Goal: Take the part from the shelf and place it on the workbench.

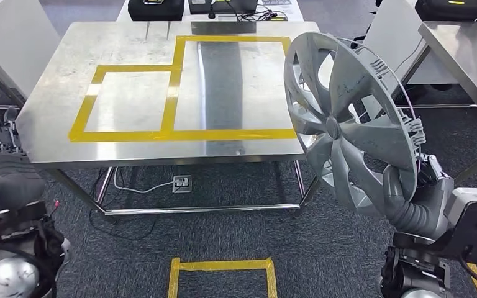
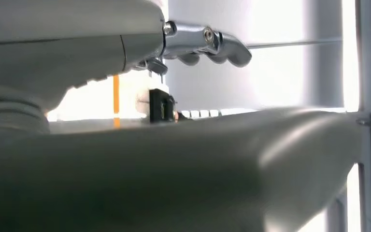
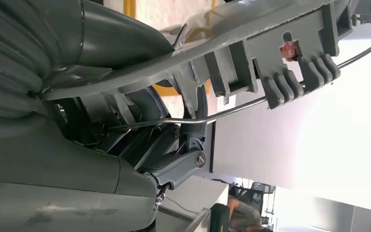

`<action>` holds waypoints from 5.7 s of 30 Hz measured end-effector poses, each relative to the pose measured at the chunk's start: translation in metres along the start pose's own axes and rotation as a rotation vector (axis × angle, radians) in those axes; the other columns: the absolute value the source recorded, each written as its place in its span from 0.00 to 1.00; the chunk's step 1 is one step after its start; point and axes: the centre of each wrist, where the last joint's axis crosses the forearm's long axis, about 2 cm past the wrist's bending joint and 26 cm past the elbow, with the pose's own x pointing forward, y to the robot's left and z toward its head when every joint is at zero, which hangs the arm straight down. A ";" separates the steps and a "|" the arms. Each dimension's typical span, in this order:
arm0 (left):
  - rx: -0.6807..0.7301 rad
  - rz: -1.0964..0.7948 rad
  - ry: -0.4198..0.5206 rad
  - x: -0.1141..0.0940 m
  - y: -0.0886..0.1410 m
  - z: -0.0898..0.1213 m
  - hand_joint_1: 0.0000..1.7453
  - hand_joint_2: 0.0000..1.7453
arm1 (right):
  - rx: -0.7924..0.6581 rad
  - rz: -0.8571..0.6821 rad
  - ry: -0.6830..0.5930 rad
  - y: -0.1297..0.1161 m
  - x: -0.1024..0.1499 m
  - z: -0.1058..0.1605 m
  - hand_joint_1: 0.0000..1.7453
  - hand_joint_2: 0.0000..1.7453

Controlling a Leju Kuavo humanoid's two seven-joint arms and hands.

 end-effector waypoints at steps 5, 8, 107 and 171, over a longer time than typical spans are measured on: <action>-0.002 0.000 0.002 0.000 0.000 0.000 0.00 0.00 | 0.003 -0.001 0.000 0.001 0.000 0.000 1.00 1.00; -0.005 0.002 0.008 -0.001 -0.001 0.000 0.00 0.00 | 0.009 0.001 0.006 0.001 -0.001 0.001 1.00 1.00; -0.011 -0.007 0.006 -0.007 -0.003 0.003 0.00 0.00 | 0.029 0.005 0.002 0.004 -0.002 0.000 1.00 1.00; -0.209 0.158 -0.039 -0.019 -0.053 -0.043 0.00 0.00 | 0.579 1.059 -0.165 0.142 -0.053 -0.119 1.00 1.00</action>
